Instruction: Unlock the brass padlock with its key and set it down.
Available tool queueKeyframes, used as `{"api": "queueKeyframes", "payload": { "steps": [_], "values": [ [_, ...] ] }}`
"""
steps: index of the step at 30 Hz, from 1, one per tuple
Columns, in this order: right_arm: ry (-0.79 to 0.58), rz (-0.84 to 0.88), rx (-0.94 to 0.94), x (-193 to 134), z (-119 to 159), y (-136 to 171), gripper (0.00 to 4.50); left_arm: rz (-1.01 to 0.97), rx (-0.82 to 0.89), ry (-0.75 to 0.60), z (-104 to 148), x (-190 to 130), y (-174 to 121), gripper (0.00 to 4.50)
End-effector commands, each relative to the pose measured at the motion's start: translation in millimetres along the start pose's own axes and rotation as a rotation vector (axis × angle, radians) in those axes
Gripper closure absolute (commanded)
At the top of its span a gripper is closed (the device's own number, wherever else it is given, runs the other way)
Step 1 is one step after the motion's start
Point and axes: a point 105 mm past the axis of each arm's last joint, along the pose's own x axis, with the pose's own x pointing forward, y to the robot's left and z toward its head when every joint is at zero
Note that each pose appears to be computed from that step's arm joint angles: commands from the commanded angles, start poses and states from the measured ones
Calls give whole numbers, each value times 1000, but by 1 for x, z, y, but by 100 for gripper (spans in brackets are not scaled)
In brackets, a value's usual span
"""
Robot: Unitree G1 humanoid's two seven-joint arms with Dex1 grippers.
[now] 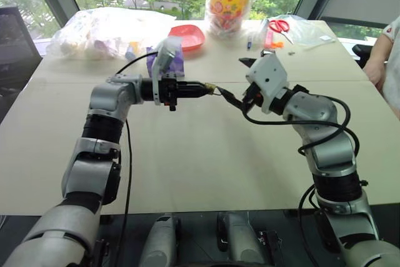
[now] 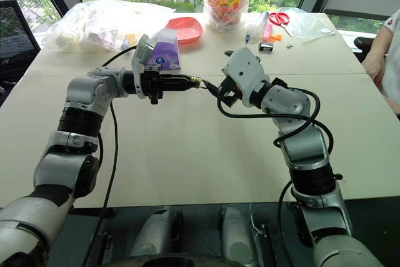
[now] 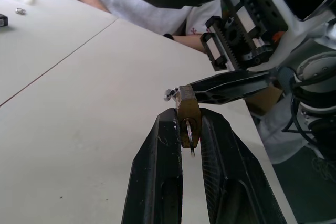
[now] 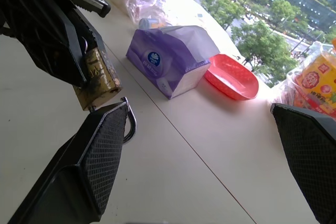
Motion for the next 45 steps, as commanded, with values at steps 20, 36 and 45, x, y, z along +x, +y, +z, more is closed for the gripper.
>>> {"api": "queueKeyframes", "payload": {
  "steps": [20,36,45],
  "values": [
    [-21,108,37,-7,4,5,4,-23,114,25,-1,-5,-10,450],
    [-2,0,39,-21,3,-21,4,-15,104,23,1,-5,-3,450],
    [-41,61,61,-7,10,-6,4,-49,109,25,1,-2,-11,450]
  ]
}}
